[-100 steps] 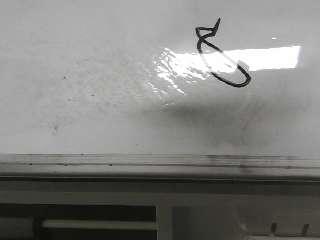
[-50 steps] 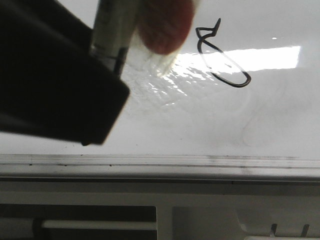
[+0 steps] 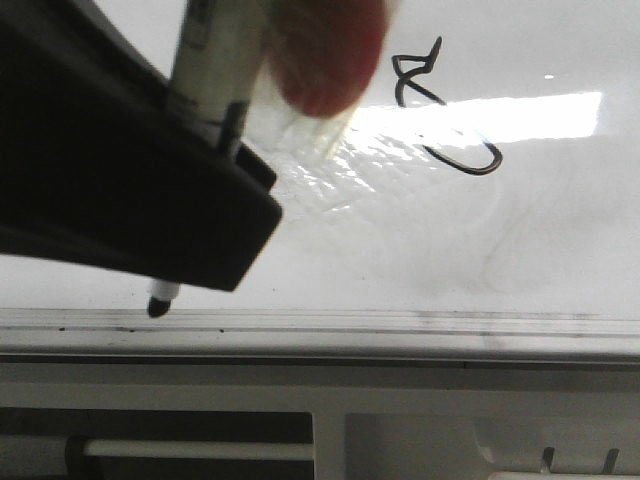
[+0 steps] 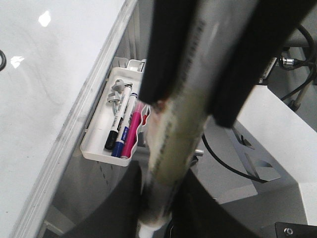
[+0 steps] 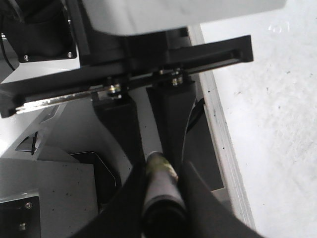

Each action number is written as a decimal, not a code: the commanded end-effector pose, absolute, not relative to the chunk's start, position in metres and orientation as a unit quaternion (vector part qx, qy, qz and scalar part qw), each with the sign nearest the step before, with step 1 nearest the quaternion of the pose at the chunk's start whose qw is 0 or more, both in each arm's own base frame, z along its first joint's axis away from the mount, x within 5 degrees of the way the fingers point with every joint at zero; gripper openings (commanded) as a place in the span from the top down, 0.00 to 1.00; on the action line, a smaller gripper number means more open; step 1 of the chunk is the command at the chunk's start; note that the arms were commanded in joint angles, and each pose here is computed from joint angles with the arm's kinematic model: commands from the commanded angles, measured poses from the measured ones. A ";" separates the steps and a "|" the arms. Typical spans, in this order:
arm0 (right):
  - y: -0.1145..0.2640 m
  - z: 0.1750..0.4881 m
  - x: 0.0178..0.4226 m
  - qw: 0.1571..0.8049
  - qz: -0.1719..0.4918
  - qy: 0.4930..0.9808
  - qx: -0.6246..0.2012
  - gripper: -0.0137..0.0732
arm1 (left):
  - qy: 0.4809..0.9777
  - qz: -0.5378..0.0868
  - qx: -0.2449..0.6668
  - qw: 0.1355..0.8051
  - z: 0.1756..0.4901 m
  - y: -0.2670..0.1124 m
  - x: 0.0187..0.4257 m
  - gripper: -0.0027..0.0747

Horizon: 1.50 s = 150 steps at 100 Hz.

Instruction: Write number 8 on whiteboard

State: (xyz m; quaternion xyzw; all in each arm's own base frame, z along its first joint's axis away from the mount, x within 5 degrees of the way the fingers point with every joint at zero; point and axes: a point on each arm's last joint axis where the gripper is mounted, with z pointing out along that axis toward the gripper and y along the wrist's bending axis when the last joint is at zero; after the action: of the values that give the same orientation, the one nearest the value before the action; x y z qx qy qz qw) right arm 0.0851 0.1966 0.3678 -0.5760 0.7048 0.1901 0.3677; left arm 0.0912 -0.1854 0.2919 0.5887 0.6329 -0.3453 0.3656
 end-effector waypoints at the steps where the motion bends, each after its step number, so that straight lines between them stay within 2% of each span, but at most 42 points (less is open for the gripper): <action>1: 0.197 0.386 0.086 0.416 0.205 0.681 -0.567 0.89 | 0.641 -0.386 0.540 0.385 0.311 -0.189 0.092 0.99; 6: 0.196 0.386 0.086 0.415 0.204 0.681 -0.567 0.85 | 0.641 -0.386 0.541 0.384 0.311 -0.189 0.092 0.99; 11: 0.194 0.387 0.085 0.419 0.203 0.680 -0.567 0.77 | 0.641 -0.386 0.541 0.383 0.310 -0.189 0.092 0.99; 21: 0.185 0.394 0.083 0.437 0.198 0.673 -0.564 0.52 | 0.641 -0.387 0.542 0.381 0.310 -0.189 0.092 0.99; 28: 0.172 0.403 0.082 0.462 0.189 0.669 -0.550 0.37 | 0.641 -0.388 0.541 0.381 0.310 -0.189 0.092 0.99; 34: 0.157 0.413 0.081 0.490 0.185 0.673 -0.523 0.33 | 0.648 -0.390 0.532 0.381 0.311 -0.189 0.093 0.99; 39: 0.143 0.421 0.079 0.512 0.185 0.676 -0.496 0.35 | 0.659 -0.390 0.515 0.386 0.311 -0.189 0.095 0.99; 46: 0.120 0.431 0.074 0.540 0.190 0.679 -0.460 0.44 | 0.686 -0.391 0.466 0.398 0.313 -0.189 0.102 0.99; 51: 0.105 0.437 0.070 0.556 0.196 0.678 -0.439 0.55 | 0.704 -0.386 0.430 0.413 0.314 -0.189 0.109 0.99; 63: 0.075 0.446 0.058 0.580 0.213 0.673 -0.407 0.93 | 0.737 -0.374 0.357 0.436 0.312 -0.191 0.124 0.99; 80: 0.050 0.452 0.047 0.604 0.237 0.661 -0.377 0.90 | 0.787 -0.361 0.262 0.426 0.294 -0.201 0.147 0.99; 96: 0.047 0.452 0.046 0.602 0.240 0.665 -0.372 0.90 | 0.826 -0.338 0.182 0.412 0.275 -0.206 0.165 0.99; 141: 0.046 0.450 0.047 0.591 0.244 0.678 -0.362 0.90 | 0.843 -0.307 0.132 0.422 0.270 -0.218 0.187 0.99; 150: 0.046 0.450 0.047 0.591 0.244 0.678 -0.362 0.90 | 0.844 -0.298 0.125 0.429 0.270 -0.216 0.188 0.94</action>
State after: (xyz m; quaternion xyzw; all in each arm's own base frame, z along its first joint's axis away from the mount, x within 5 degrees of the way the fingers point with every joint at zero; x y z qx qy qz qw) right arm 0.0464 0.0475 0.4361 -0.3753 0.7033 0.2326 0.5571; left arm 0.1783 -0.2209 0.2586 0.1630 0.8477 -0.3227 0.3883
